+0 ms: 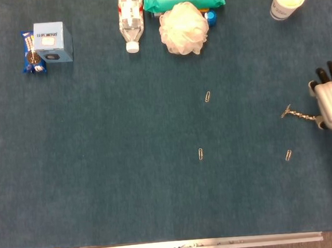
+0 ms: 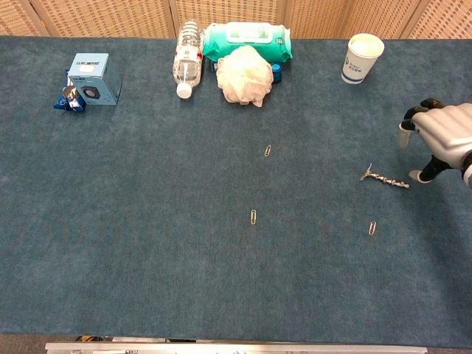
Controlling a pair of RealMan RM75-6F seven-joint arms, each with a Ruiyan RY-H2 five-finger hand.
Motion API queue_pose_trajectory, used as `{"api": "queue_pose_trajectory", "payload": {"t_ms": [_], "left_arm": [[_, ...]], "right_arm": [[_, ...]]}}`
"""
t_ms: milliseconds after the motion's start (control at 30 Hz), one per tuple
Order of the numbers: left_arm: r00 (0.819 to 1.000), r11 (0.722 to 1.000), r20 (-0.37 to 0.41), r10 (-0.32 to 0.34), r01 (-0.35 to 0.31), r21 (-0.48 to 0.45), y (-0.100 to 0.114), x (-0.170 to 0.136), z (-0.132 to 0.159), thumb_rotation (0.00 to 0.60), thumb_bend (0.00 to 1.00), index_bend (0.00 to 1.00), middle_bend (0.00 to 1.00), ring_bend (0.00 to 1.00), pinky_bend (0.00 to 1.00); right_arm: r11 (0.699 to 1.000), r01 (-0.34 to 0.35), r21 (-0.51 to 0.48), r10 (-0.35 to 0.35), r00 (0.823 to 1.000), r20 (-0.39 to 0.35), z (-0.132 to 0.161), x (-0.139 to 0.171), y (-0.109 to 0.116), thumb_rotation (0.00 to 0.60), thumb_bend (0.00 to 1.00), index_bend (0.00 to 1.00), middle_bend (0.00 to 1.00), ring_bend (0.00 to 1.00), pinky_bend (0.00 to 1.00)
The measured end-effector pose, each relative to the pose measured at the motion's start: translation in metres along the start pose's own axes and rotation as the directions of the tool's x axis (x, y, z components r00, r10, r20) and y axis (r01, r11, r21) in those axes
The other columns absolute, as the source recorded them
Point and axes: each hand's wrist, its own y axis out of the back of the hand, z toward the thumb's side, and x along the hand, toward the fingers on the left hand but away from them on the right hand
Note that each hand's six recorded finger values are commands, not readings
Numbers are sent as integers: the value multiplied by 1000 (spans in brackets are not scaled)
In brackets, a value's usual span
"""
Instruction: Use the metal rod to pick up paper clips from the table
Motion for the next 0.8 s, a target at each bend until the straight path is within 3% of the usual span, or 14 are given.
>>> {"api": "queue_pose_trajectory", "payload": {"t_ms": [300, 567, 667, 800], "left_arm": [[1000, 1000, 27, 1, -1, 7, 5, 6, 11, 600, 142, 573, 563, 535, 738], [999, 1000, 46, -1, 0, 11, 8, 9, 26, 600, 142, 573, 563, 535, 738], [999, 1000, 47, -4, 3, 20, 9, 9, 31, 600, 142, 573, 563, 535, 738], [999, 1000, 51, -10, 8, 30, 9, 8, 37, 600, 142, 573, 564, 535, 738]], "right_arm": [[981, 125, -148, -120, 992, 41, -38, 11, 15, 600, 169, 408, 237, 55, 239], [929, 276, -245, -252, 959, 126, -92, 44, 24, 600, 170, 408, 252, 68, 239], [918, 302, -256, -270, 951, 150, -107, 57, 19, 600, 170, 408, 252, 68, 239], [916, 294, -274, -256, 952, 166, -116, 69, 8, 600, 170, 408, 252, 68, 239]]}}
